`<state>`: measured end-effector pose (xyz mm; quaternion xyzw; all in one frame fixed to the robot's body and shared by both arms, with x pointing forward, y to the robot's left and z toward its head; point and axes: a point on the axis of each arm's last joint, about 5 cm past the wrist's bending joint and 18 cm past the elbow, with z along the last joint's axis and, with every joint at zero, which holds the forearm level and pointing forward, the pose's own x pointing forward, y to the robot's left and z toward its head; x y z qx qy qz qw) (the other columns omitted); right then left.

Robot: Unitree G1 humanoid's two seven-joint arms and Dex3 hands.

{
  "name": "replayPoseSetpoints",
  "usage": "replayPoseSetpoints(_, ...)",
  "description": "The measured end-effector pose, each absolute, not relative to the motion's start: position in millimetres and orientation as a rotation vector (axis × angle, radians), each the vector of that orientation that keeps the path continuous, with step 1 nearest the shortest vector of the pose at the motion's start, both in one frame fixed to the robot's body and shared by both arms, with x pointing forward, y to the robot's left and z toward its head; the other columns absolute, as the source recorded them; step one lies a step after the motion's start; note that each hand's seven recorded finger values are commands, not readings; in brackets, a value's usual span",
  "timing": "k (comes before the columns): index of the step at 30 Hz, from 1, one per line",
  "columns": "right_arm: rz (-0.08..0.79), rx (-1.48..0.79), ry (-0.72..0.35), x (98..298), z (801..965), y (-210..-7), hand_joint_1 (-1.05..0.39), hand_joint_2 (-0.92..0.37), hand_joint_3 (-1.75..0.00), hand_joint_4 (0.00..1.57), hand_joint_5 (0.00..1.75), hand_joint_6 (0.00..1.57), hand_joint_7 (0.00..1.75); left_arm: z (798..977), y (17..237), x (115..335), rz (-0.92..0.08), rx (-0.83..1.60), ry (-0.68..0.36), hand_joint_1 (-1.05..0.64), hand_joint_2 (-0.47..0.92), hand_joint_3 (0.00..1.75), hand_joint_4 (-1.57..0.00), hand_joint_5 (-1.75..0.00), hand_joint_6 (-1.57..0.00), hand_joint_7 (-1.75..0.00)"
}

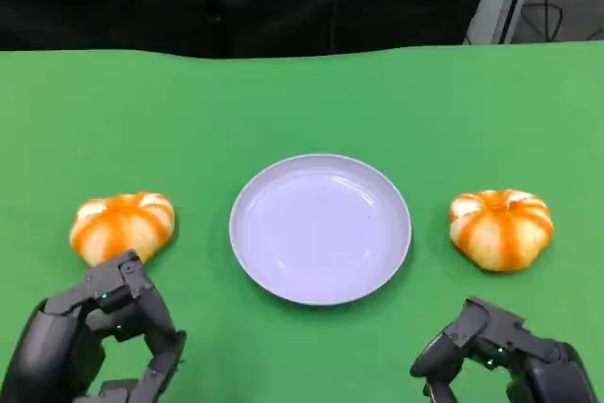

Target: Grasp the bread from the table and place it into the plate.

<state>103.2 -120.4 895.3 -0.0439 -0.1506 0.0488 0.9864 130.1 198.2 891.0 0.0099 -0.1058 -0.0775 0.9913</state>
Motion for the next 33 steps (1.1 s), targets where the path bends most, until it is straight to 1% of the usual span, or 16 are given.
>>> replayPoseSetpoints(1, 0.099, -0.087, -0.301, 102.9, 895.2, -120.1, -0.12, -0.37, -1.28, 0.69, 1.6, 0.76, 1.33, 892.4, 199.6, 130.4, -0.157, 0.02, -0.199, -0.07, 0.63, 0.8, -0.51, -1.51, -0.56, -1.26)
replayPoseSetpoints(3, 0.102, -0.084, -0.301, 102.6, 895.3, -119.2, -0.11, -0.37, -1.27, 0.69, 1.6, 0.76, 1.33, 894.6, 201.7, 131.7, -0.161, 0.019, -0.167, -0.09, 0.64, 0.73, -0.48, -1.31, -0.51, -1.05)
replayPoseSetpoints(4, 0.104, -0.084, -0.301, 102.7, 895.7, -118.8, -0.11, -0.37, -1.27, 0.69, 1.6, 0.76, 1.33, 895.6, 202.7, 132.8, -0.167, 0.026, -0.151, -0.11, 0.67, 0.65, -0.45, -1.15, -0.49, -0.84)
replayPoseSetpoints(6, 0.102, -0.082, -0.302, 102.8, 896.1, -118.4, -0.12, -0.37, -1.27, 0.7, 1.6, 0.77, 1.33, 899.0, 205.0, 136.3, -0.181, 0.067, -0.134, -0.2, 0.77, 0.4, -0.43, -0.93, -0.52, -0.5)
replayPoseSetpoints(7, 0.102, -0.082, -0.303, 102.8, 896.2, -118.2, -0.12, -0.37, -1.27, 0.69, 1.6, 0.76, 1.33, 901.7, 206.4, 138.5, -0.191, 0.107, -0.129, -0.26, 0.83, 0.24, -0.38, -0.82, -0.52, -0.32)
replayPoseSetpoints(9, 0.1, -0.082, -0.304, 102.8, 896.3, -118.0, -0.11, -0.37, -1.27, 0.69, 1.6, 0.76, 1.34, 907.6, 209.4, 142.8, -0.208, 0.201, -0.124, -0.3, 0.89, 0.12, -0.35, -0.74, -0.51, -0.18)
replayPoseSetpoints(12, 0.097, -0.082, -0.304, 102.9, 896.3, -118.0, -0.11, -0.38, -1.26, 0.69, 1.6, 0.76, 1.34, 914.1, 211.7, 147.3, -0.219, 0.275, -0.125, -0.31, 0.91, 0.08, -0.35, -0.72, -0.52, -0.13)
replayPoseSetpoints(16, 0.096, -0.082, -0.304, 102.9, 896.3, -118.0, -0.11, -0.38, -1.26, 0.69, 1.6, 0.76, 1.34, 915.1, 211.2, 148.2, -0.219, 0.289, -0.121, -0.32, 0.92, 0.06, -0.35, -0.71, -0.53, -0.11)
replayPoseSetpoints(17, 0.096, -0.082, -0.304, 102.9, 896.3, -118.0, -0.12, -0.37, -1.25, 0.69, 1.6, 0.76, 1.34, 915.1, 211.2, 148.2, -0.219, 0.29, -0.119, -0.45, 0.92, 0.07, -0.19, -0.58, -0.38, -0.05)
replayPoseSetpoints(19, 0.096, -0.082, -0.302, 103.0, 896.6, -117.9, -0.13, -0.37, -1.25, 0.69, 1.6, 0.76, 1.34, 920.1, 214.0, 153.2, -0.237, 0.451, -0.088, -0.53, 0.92, 0.07, -0.11, -0.49, -0.31, -0.02)
replayPoseSetpoints(21, 0.095, -0.081, -0.305, 103.1, 897.4, -117.9, -0.13, -0.37, -1.25, 0.69, 1.6, 0.76, 1.34, 931.4, 221.9, 163.0, -0.237, 0.667, -0.063, -0.54, 0.92, 0.08, -0.1, -0.47, -0.29, -0.01)
replayPoseSetpoints(22, 0.095, -0.081, -0.305, 103.0, 897.6, -117.9, -0.13, -0.37, -1.25, 0.69, 1.6, 0.76, 1.34, 936.7, 224.1, 166.4, -0.225, 0.721, -0.071, -0.55, 0.92, 0.08, -0.1, -0.46, -0.29, -0.01)
replayPoseSetpoints(24, 0.094, -0.08, -0.302, 102.5, 897.4, -117.9, -0.11, -0.37, -1.27, 0.7, 1.6, 0.77, 1.34, 942.3, 221.2, 172.2, -0.218, 0.793, -0.106, -0.57, 0.91, 0.05, -0.04, -0.41, -0.23, 0.0)
replayPoseSetpoints(28, 0.095, -0.079, -0.305, 103.0, 897.6, -117.3, -0.1, -0.36, -1.28, 0.69, 1.6, 0.76, 1.34, 940.1, 222.0, 196.0, -0.216, 1.059, -0.115, -0.57, 0.91, 0.02, -0.01, -0.38, -0.23, 0.0)
replayPoseSetpoints(31, 0.095, -0.079, -0.304, 102.9, 897.6, -117.3, -0.1, -0.37, -1.28, 0.69, 1.6, 0.76, 1.34, 939.2, 220.9, 204.4, -0.21, 1.102, -0.134, -0.57, 0.91, 0.01, -0.01, -0.38, -0.23, 0.0)
replayPoseSetpoints(33, 0.095, -0.079, -0.304, 102.9, 897.6, -117.3, -0.11, -0.37, -1.28, 0.69, 1.6, 0.76, 1.34, 938.5, 219.7, 205.4, -0.218, 1.104, -0.143, -0.56, 0.91, 0.01, 0.0, -0.31, -0.21, -0.01)
